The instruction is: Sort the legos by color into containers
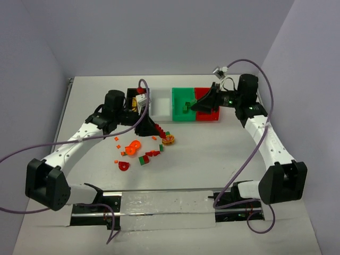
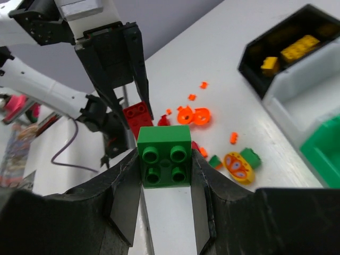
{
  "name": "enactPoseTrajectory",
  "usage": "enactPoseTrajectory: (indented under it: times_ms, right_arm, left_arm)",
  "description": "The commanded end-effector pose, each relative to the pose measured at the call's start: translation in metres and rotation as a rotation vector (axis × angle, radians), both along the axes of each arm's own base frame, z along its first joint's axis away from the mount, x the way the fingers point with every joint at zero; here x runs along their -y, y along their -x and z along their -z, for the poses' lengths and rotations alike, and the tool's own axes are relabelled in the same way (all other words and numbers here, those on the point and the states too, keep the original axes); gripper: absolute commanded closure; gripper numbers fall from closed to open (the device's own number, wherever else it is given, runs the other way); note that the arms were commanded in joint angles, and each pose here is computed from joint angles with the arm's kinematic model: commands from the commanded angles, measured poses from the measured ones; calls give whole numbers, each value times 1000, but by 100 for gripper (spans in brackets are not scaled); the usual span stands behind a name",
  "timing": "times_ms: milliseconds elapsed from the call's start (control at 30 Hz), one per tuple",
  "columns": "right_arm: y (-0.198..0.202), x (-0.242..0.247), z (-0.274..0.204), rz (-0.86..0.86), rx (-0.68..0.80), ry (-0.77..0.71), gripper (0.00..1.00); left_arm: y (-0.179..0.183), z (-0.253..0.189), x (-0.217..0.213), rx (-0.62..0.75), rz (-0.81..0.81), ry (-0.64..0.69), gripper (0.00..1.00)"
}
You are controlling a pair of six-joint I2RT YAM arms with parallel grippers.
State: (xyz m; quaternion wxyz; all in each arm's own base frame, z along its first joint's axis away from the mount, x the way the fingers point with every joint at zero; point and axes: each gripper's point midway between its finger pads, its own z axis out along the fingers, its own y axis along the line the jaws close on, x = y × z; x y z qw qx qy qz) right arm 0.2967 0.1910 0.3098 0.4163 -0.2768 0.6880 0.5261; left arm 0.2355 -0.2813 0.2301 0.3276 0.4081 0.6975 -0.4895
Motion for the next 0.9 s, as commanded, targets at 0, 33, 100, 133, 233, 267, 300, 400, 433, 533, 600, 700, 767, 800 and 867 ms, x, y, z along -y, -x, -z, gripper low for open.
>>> enactPoseTrajectory:
  times_ms: [0, 33, 100, 133, 233, 267, 300, 400, 433, 533, 600, 700, 767, 800, 867]
  right_arm:
    - [-10, 46, -1, 214, 51, 47, 100]
    - [-17, 69, 2, 327, 63, 74, 100]
    - [-22, 97, 10, 451, 55, 98, 100]
    - [-23, 110, 10, 514, 62, 113, 100]
    - [-22, 137, 11, 634, 74, 147, 100]
    - [-21, 144, 11, 667, 74, 158, 100]
    - [-20, 145, 11, 677, 74, 161, 100]
    - [-16, 157, 18, 717, 64, 178, 100]
    - [-16, 159, 21, 718, 62, 183, 100]
    - [-17, 162, 28, 721, 48, 201, 100]
    - [-19, 163, 32, 717, 46, 211, 100]
    - [-23, 165, 38, 714, 31, 221, 100]
    - [-25, 166, 41, 710, 21, 218, 100]
    - [-26, 165, 44, 705, 12, 215, 100]
    - [-29, 166, 47, 699, -2, 211, 100]
  left_arm:
    - [-75, -37, 45, 216, -221, -11, 100]
    - [-102, -40, 60, 249, -305, -31, 100]
    - [-112, -48, 93, 311, -337, -25, 100]
    - [-123, -49, 109, 342, -371, -32, 100]
    - [-167, -43, 152, 355, -465, -35, 100]
    - [-177, -39, 161, 344, -479, -32, 100]
    - [-180, -37, 163, 345, -487, -34, 100]
    - [-211, -19, 195, 359, -523, -7, 100]
    - [-217, -14, 201, 368, -532, -3, 100]
    - [-242, 12, 228, 396, -575, -32, 100]
    - [-251, 19, 235, 405, -590, -32, 100]
    - [-267, 35, 234, 443, -646, -52, 99]
    - [-272, 37, 234, 467, -664, -52, 98]
    - [-275, 41, 232, 478, -676, -63, 97]
    - [-280, 47, 230, 483, -693, -76, 96]
